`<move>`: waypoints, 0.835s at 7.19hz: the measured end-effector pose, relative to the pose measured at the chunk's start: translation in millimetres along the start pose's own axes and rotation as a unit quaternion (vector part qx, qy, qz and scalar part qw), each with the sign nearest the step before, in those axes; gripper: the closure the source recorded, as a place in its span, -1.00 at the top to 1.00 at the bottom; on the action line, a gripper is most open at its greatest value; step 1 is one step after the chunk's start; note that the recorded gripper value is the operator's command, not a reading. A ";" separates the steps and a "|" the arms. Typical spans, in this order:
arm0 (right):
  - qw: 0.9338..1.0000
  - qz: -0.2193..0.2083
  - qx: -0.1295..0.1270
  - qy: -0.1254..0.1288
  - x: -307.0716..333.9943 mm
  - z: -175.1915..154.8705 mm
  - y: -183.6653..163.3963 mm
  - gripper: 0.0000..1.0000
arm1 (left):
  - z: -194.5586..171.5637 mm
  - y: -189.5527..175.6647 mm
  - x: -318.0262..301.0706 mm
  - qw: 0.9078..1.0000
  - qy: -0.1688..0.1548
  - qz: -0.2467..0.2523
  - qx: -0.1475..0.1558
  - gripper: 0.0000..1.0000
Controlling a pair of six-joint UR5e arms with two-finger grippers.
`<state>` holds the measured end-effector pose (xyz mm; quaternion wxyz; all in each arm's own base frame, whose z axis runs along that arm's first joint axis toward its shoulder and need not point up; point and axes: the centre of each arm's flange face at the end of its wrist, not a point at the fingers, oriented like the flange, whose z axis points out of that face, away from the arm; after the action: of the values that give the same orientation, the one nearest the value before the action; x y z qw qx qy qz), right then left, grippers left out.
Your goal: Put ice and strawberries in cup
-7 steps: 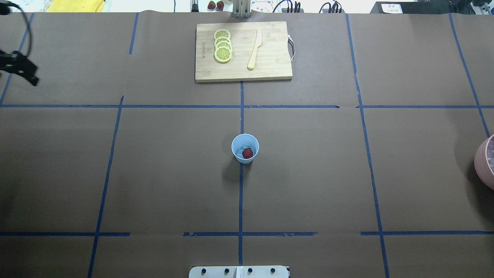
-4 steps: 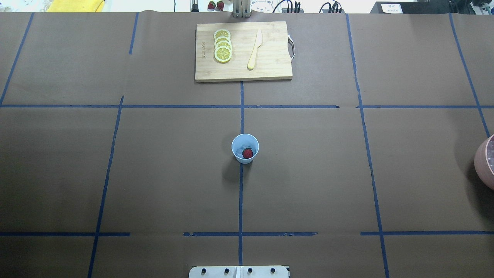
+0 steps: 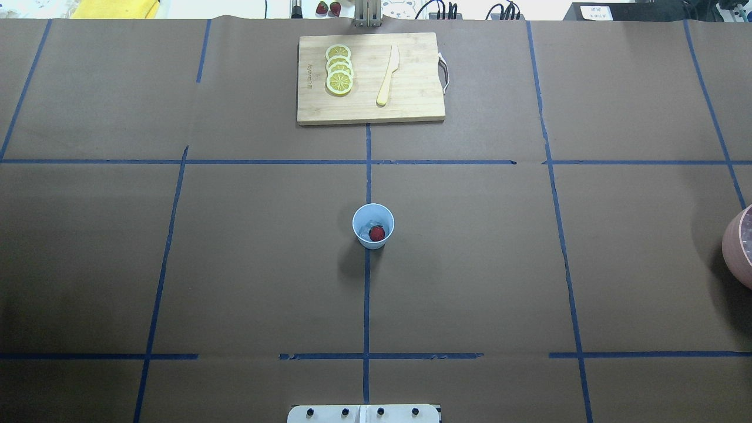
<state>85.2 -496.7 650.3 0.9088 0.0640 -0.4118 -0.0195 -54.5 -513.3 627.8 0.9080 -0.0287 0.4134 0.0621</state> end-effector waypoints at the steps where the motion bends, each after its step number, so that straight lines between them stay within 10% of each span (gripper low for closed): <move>1: 1.000 -0.002 0.002 0.000 -0.8 -0.7 -0.5 0.99 | 4.4 2.4 -6.1 1.000 0.002 -0.003 -0.003 1.00; 6: 1.000 -0.005 0.004 0.001 -1.7 -1.7 -1.2 0.99 | 22.9 23.0 -29.1 1.000 -0.002 0.005 0.011 1.00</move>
<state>85.3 -497.5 647.8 0.9089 0.0693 -0.4105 -0.0225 -59.4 -490.8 664.8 0.9086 -0.0165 0.4126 0.0624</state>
